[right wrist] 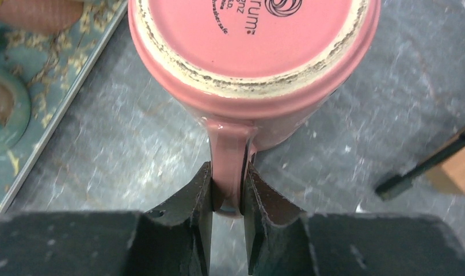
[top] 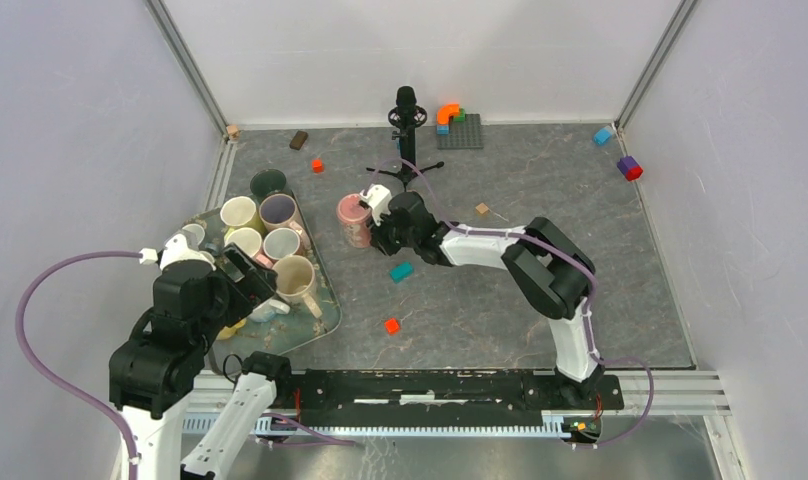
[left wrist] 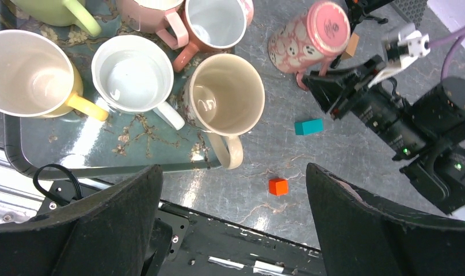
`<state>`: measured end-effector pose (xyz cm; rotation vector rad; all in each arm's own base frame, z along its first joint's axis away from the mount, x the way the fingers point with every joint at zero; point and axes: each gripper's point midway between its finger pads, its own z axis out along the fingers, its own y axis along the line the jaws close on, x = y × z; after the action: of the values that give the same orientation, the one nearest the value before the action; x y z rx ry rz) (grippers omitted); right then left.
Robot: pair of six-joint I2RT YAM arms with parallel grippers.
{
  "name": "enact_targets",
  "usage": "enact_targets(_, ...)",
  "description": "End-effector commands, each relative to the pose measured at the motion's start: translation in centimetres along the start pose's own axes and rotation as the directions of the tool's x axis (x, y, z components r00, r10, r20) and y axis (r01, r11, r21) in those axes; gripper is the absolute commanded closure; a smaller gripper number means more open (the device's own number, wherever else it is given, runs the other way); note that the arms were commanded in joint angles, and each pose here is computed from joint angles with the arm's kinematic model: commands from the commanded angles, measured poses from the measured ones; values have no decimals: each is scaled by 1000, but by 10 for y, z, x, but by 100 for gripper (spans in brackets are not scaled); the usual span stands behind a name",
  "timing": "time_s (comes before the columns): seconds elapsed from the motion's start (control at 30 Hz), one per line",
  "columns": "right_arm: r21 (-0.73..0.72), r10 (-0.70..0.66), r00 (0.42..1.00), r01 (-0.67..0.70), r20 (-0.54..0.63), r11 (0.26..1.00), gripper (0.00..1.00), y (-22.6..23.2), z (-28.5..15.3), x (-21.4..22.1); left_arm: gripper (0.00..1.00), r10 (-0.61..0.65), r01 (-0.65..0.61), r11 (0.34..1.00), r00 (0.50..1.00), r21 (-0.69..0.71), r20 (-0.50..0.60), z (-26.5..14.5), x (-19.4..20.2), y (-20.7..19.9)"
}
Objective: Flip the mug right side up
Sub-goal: Move the cup to the center of the board.
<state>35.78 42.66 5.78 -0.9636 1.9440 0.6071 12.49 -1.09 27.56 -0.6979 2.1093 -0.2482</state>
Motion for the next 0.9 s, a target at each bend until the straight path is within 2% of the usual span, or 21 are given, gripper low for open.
enact_targets(0.0, -8, -2, 999, 3, 38, 1000, 85, 17, -30, -8, 0, 23, -24, 1000, 997, 6, 69, 0, -20, -7)
enact_targets(0.3, -12, -9, 999, 9, -32, 1000, 84, 30, -64, 39, 0, 29, -30, 999, 997, 16, 77, 5, -25, -13)
enact_targets(0.43, -9, -10, 999, 10, -48, 1000, 78, 30, -71, 50, 0, 31, -32, 999, 997, 22, 72, 6, -24, -14)
enact_targets(0.5, -9, -9, 999, 9, -44, 1000, 70, 30, -73, 48, 0, 31, -32, 999, 997, 23, 71, 6, -24, -14)
enact_targets(0.57, -5, -9, 999, 9, -32, 1000, 54, 30, -77, 43, 0, 30, -32, 999, 997, 24, 71, 6, -24, -15)
enact_targets(0.7, 6, -15, 1000, 15, -2, 1000, 33, 29, -86, 27, 0, 33, -36, 999, 997, 31, 76, 4, -26, -16)
enact_targets(0.87, 49, -23, 999, 21, 44, 999, 20, 22, -103, -3, 0, 37, -41, 998, 996, 41, 83, -1, -29, -18)
